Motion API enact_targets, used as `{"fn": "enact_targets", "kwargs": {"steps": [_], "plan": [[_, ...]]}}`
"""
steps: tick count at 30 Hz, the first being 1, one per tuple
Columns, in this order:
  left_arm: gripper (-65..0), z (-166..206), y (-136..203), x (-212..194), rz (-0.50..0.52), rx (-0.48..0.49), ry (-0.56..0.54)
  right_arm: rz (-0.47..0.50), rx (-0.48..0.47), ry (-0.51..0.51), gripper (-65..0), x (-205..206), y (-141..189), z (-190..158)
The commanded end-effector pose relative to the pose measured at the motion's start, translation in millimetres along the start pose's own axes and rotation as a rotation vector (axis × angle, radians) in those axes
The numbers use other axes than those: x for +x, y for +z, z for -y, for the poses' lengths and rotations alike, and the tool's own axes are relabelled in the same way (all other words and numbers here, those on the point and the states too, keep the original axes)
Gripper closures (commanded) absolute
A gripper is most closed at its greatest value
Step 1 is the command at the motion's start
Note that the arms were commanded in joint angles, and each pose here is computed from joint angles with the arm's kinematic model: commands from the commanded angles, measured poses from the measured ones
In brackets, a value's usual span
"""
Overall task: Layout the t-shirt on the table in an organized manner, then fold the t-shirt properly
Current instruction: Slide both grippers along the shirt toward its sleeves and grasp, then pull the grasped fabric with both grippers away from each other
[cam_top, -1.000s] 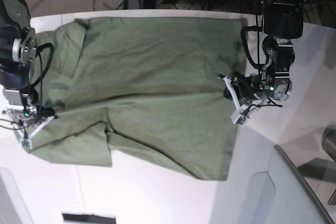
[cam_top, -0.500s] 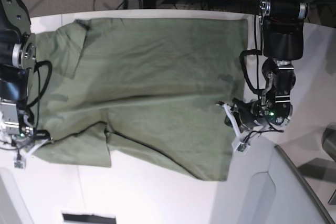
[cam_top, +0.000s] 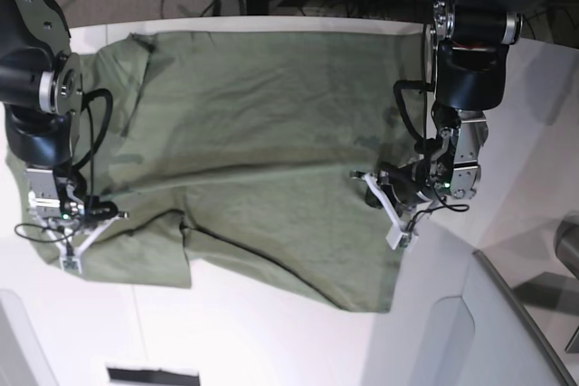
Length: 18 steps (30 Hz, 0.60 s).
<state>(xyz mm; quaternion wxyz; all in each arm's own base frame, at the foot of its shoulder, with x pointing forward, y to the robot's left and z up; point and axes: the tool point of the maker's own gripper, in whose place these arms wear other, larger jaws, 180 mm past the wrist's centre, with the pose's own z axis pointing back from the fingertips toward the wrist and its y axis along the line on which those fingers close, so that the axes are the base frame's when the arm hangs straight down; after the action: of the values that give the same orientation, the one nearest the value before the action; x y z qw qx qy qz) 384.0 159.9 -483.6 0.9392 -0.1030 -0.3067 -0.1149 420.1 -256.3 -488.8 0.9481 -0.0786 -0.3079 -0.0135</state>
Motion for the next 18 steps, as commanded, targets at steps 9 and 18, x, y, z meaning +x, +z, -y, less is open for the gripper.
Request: {"fn": "enact_targets", "kwargs": {"steps": [9, 18], "plan": [[0.0, 4, -7, 27, 0.048, -0.006, 0.006, 0.164, 0.029, -0.015, -0.2, 39, 2, -16], [0.0, -4, 1, 58, 0.099, 0.010, -0.008, 0.272, -0.027, -0.008, 0.0, 79, 13, 17]]}}
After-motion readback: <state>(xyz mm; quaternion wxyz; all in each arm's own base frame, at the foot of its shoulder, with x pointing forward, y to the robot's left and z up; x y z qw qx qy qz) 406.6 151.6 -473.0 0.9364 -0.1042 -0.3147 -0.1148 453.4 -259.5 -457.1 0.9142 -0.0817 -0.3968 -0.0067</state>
